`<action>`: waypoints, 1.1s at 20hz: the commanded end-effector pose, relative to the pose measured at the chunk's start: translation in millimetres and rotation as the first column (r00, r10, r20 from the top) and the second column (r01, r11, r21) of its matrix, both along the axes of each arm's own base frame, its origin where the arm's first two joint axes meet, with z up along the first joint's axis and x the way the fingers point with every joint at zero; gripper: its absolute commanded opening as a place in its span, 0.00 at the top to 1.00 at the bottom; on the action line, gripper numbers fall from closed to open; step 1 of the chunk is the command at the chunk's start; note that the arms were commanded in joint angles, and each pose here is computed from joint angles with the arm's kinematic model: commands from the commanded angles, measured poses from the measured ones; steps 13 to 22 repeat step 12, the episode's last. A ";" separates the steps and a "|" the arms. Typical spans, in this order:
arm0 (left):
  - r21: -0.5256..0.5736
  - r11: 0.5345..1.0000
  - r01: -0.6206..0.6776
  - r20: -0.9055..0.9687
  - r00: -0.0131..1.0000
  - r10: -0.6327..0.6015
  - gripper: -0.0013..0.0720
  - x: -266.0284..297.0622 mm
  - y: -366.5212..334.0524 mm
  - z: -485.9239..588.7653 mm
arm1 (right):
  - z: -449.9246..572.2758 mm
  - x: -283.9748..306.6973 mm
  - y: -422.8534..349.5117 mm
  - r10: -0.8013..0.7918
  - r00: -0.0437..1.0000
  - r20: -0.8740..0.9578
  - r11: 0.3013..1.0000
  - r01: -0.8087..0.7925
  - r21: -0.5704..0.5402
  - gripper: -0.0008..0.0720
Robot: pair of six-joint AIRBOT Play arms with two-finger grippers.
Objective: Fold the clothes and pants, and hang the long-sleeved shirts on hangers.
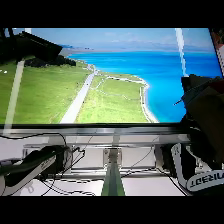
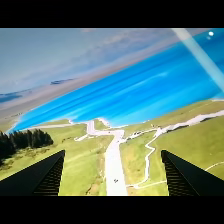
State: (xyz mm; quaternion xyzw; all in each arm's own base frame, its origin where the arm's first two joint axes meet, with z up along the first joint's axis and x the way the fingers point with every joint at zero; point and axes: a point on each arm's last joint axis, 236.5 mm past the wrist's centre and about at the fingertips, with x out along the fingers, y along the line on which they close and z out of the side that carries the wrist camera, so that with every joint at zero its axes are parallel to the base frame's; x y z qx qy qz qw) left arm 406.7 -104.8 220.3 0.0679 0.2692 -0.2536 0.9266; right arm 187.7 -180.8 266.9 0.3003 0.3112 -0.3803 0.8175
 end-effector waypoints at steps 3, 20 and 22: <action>0.000 1.000 -0.001 0.001 1.000 0.001 0.03 0.0 0.5 0.4 | -18.1 110.1 149.8 0.672 0.734 0.097 0.720 -0.678 0.147 0.97; 0.000 1.000 -0.001 0.001 1.000 0.001 0.03 0.0 0.5 0.4 | -36.4 198.3 227.4 0.737 0.671 -0.079 0.654 -0.738 -0.168 0.97; 0.000 1.000 -0.001 0.001 1.000 0.001 0.03 0.0 0.5 0.4 | -36.4 198.3 227.4 0.737 0.671 -0.079 0.654 -0.738 -0.168 0.97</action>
